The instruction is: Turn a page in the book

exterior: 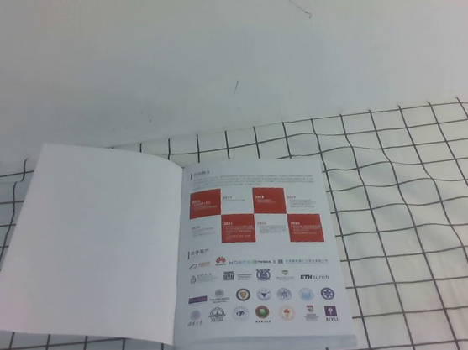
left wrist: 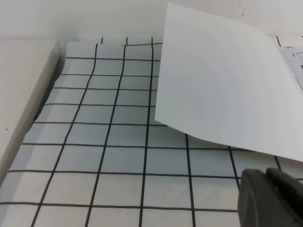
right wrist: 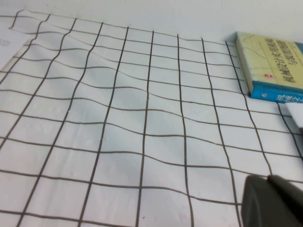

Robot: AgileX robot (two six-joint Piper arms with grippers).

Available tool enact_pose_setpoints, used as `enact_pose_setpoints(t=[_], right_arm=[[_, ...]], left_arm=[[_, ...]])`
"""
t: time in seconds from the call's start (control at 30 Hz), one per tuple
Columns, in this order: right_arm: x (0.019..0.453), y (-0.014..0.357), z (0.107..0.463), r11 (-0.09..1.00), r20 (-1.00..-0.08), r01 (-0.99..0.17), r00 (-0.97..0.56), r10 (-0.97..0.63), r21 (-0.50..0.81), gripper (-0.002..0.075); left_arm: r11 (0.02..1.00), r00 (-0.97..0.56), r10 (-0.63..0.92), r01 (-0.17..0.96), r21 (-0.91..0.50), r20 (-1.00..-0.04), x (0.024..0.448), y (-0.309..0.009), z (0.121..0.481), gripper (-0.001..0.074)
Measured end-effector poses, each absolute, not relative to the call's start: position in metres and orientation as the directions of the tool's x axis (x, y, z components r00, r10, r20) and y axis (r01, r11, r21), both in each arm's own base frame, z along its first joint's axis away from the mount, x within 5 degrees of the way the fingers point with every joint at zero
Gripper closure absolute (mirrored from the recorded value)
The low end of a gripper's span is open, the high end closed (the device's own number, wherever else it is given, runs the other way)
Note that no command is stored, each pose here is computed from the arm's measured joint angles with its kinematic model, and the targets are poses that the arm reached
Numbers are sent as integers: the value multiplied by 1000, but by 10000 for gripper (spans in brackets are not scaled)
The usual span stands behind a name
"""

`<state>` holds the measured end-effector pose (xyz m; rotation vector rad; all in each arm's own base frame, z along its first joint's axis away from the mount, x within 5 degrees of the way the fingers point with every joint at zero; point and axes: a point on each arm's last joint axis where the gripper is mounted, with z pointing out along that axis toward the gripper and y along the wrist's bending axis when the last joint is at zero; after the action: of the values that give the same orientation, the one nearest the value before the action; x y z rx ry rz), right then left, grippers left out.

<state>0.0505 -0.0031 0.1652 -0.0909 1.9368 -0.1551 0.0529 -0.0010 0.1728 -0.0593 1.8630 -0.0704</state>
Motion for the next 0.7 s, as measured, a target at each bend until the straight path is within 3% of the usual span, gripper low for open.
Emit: enact_pose_setpoints(t=[0.7], right_arm=[[52, -5, 170, 980, -930, 23, -318, -182, -200, 728]], left_arm=[[997, -282, -77, -4, -79, -956, 53, -1, 173, 737]])
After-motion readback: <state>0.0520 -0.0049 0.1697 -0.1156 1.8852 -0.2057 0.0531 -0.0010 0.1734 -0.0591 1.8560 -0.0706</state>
